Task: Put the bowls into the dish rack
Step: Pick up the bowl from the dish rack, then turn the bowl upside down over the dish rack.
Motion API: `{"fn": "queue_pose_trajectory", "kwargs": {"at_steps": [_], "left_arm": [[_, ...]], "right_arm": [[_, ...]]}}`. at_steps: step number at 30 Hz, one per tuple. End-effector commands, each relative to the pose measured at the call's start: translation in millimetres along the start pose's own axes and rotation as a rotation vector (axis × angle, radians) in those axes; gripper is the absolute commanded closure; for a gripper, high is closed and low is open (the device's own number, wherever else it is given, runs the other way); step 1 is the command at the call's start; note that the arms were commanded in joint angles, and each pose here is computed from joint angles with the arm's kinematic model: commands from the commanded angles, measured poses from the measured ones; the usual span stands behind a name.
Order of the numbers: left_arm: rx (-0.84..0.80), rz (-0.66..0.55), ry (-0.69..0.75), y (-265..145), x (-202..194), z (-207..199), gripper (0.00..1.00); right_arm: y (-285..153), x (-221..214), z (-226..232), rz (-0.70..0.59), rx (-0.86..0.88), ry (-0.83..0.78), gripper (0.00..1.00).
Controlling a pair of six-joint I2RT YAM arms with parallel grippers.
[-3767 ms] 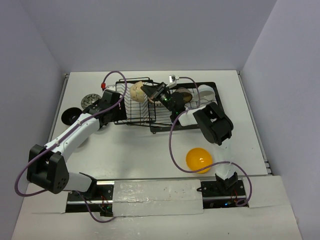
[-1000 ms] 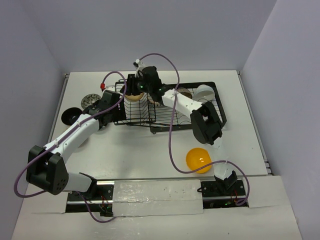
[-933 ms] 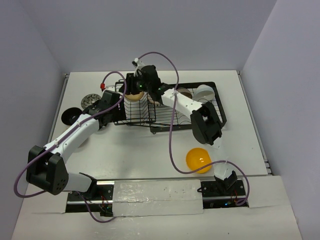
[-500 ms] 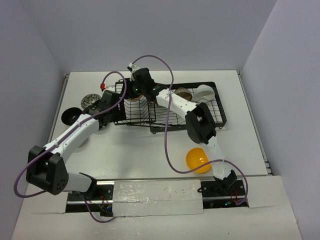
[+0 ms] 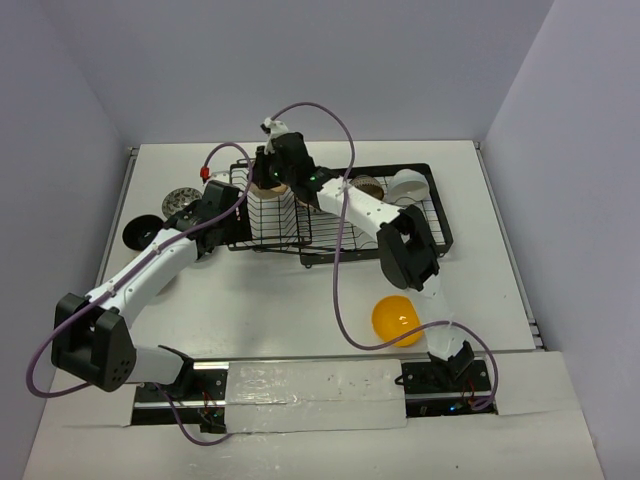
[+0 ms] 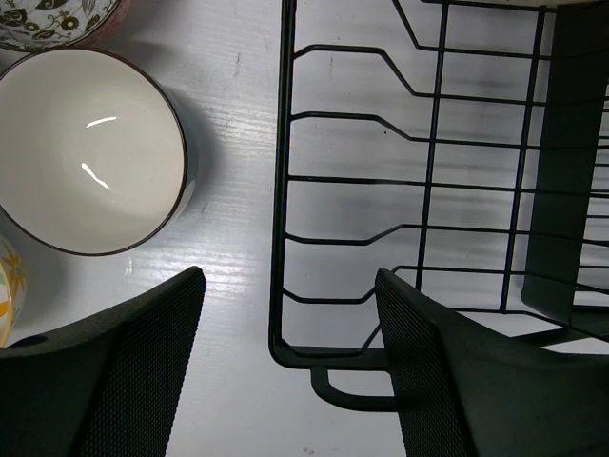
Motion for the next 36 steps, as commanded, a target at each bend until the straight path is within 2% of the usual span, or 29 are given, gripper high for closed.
{"fn": "queue_pose_trajectory", "kwargs": {"at_steps": [1, 4, 5, 7, 9, 10, 11, 13, 14, 19, 27, 31, 36], "left_arm": [[-0.021, 0.009, 0.014, -10, -3, 1, 0.23], [-0.02, 0.008, 0.014, -10, -2, 1, 0.23], [-0.019, 0.007, 0.014, -10, -3, 1, 0.23], [-0.018, 0.005, 0.011, -10, -2, 1, 0.23], [-0.018, 0.005, 0.01, -10, -2, 1, 0.23], [-0.02, 0.005, 0.009, -10, -2, 1, 0.23], [-0.02, 0.005, 0.009, -10, -2, 1, 0.23], [-0.026, 0.005, 0.009, -10, -2, 0, 0.23], [-0.023, 0.006, 0.009, -10, -2, 0, 0.23], [-0.024, 0.009, 0.008, -9, -3, 0, 0.23], [-0.028, 0.01, 0.01, -9, -3, 0, 0.23], [-0.026, 0.009, 0.009, -10, -3, 0, 0.23], [-0.033, 0.011, 0.01, -11, -3, -1, 0.23]], "right_arm": [[-17, 7, 16, -0.018, 0.026, 0.016, 1.0], [-23, 3, 18, -0.022, 0.053, 0.041, 1.0], [-28, 18, 25, -0.081, 0.084, 0.059, 1.0], [-31, 6, 23, -0.089, 0.096, 0.093, 1.0], [-40, 24, 28, -0.192, 0.129, 0.148, 1.0], [-40, 8, 24, -0.184, 0.126, 0.175, 1.0], [-48, 25, 30, -0.273, 0.159, 0.206, 1.0], [-51, 16, 31, -0.303, 0.177, 0.248, 1.0], [-56, 27, 35, -0.361, 0.208, 0.274, 1.0], [-62, 36, 34, -0.471, 0.237, 0.334, 1.0], [-78, 55, 21, -0.689, 0.3, 0.517, 1.0], [-78, 55, 15, -0.719, 0.349, 0.569, 1.0], [-76, 42, 2, -0.642, 0.247, 0.518, 1.0]]}}
Point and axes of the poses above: each gripper's point midway between its finger pads, its own y axis out along the fingers, its own z axis along the line the jaws close on, x = y × z, the point moved 3 cm from there along -y, back along the fingers, and after that the axes turned 12 degrees about -y, right-handed, at the moved point
